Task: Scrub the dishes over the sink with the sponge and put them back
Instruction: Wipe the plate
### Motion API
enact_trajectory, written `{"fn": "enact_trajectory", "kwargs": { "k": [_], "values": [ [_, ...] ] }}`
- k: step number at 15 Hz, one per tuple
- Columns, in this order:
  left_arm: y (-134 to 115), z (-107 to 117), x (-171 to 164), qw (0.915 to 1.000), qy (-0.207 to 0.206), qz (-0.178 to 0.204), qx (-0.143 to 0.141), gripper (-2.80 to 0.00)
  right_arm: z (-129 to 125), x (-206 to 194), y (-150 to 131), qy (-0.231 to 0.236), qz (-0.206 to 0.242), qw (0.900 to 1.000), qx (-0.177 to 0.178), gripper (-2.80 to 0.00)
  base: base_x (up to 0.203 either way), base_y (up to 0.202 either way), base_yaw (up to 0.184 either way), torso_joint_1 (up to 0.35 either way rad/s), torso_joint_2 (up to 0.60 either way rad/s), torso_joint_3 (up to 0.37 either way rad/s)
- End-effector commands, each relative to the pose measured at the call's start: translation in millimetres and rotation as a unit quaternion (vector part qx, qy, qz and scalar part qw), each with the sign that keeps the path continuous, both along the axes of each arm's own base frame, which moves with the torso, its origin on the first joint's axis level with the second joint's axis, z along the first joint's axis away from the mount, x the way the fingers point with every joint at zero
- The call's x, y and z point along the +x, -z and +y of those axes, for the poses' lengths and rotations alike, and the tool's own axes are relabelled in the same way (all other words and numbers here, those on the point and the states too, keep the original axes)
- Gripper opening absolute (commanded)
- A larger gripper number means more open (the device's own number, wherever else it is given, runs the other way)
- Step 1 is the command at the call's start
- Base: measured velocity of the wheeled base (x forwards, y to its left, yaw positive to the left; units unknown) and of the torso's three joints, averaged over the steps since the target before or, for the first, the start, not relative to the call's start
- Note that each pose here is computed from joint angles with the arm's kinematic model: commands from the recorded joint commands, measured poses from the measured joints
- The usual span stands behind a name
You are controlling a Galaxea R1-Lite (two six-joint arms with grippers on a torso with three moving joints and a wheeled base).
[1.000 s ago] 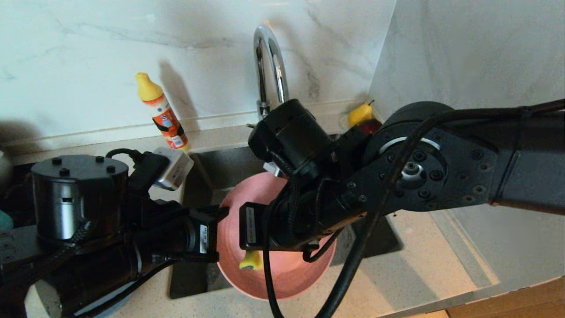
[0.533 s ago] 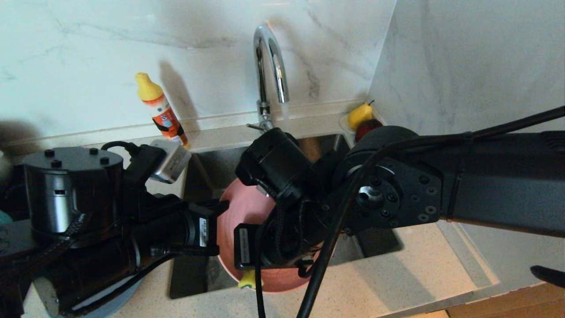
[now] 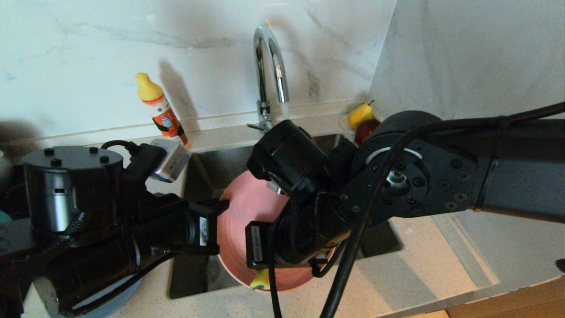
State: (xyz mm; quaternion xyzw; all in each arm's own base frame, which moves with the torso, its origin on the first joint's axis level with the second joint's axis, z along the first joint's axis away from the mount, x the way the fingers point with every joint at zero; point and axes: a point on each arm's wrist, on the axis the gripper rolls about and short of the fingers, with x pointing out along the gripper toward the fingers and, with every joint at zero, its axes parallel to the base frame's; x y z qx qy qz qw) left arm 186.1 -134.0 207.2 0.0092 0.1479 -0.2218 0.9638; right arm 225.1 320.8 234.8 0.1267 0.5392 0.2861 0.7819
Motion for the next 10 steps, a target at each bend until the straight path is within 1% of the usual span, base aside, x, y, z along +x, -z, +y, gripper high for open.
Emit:
{"fn": "enact_trajectory", "kwargs": {
  "k": [1, 6, 10],
  "values": [
    [-2.5, -0.1, 0.2, 1.0, -0.002, -0.003, -0.003, -2.8, -9.9, 4.3, -5.5, 0.014, 0.001, 1.0, 0.001, -2.8, 0.0, 0.0, 0.0, 0.0, 0.0, 0.0],
    [-7.3, 0.9, -1.0, 0.9999, -0.003, -0.009, -0.008, -2.8, -21.2, 22.0, 0.7, 0.045, 0.008, 0.999, -0.011, -2.8, 0.0, 0.0, 0.0, 0.0, 0.0, 0.0],
    [-5.5, 0.6, -0.8, 1.0, -0.002, -0.007, -0.006, -2.8, -40.5, 30.8, -13.0, 0.07, -0.003, 0.998, 0.002, -2.8, 0.0, 0.0, 0.0, 0.0, 0.0, 0.0]
  ]
}}
